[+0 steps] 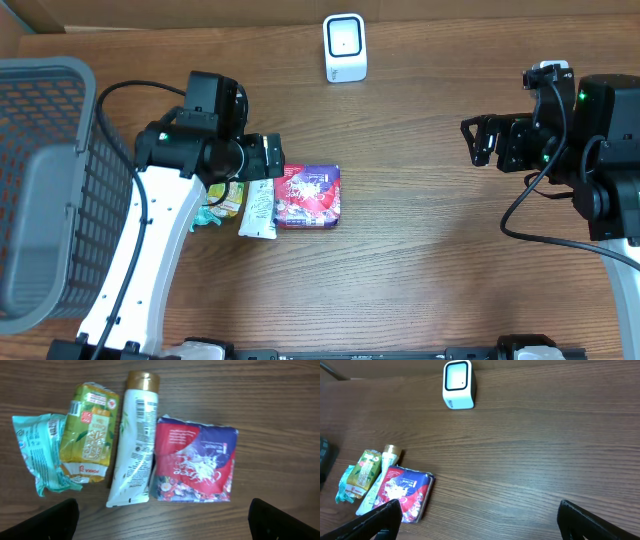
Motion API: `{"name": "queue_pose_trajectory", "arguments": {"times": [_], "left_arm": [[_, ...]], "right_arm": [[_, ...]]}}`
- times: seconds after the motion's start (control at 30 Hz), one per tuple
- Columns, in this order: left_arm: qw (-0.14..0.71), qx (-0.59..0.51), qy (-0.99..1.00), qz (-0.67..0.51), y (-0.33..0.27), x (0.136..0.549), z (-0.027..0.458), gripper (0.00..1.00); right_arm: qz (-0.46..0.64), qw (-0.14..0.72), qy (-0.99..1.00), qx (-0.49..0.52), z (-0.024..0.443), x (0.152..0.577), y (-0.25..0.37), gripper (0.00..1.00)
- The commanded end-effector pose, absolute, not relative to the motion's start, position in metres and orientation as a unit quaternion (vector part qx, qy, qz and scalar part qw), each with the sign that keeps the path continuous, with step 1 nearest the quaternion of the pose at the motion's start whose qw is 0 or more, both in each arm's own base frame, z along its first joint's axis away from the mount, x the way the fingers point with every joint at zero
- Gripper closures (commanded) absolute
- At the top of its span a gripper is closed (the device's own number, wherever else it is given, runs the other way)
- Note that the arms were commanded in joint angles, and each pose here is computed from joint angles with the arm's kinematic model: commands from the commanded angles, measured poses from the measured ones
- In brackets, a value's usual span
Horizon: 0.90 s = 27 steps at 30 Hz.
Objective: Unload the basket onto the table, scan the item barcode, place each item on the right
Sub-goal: 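Lower the carton between the green pack and tube, open gripper, then withdraw the left gripper back toward the lower left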
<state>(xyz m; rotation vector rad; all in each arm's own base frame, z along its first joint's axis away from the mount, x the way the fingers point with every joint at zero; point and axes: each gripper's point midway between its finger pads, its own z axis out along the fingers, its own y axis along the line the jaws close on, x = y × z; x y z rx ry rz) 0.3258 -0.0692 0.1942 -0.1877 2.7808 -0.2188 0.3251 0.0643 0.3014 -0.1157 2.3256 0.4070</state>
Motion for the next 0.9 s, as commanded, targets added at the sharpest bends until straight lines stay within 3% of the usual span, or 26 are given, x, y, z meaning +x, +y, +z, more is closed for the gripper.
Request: {"name": "queue_pose_trajectory", "arguments": {"times": [0.0,0.5,0.87], "left_arm": [[0.187,-0.115,0.975,-0.044,-0.055,0.330,0.199,0.00],[0.328,-0.150,0.932,0.017,-0.015,0.312,0.278,0.00],[0.377,-0.075,0.923,0.030,-0.009,0.280,0.313,0.00]], "right_arm": [[0.159,0.397,0.903,-0.048,0.316,0.326,0.065,0.00],[0.159,0.397,0.902,-0.048,0.316,0.326,0.065,0.00],[0.159,0.397,0.903,-0.048,0.316,0.326,0.065,0.00]]}}
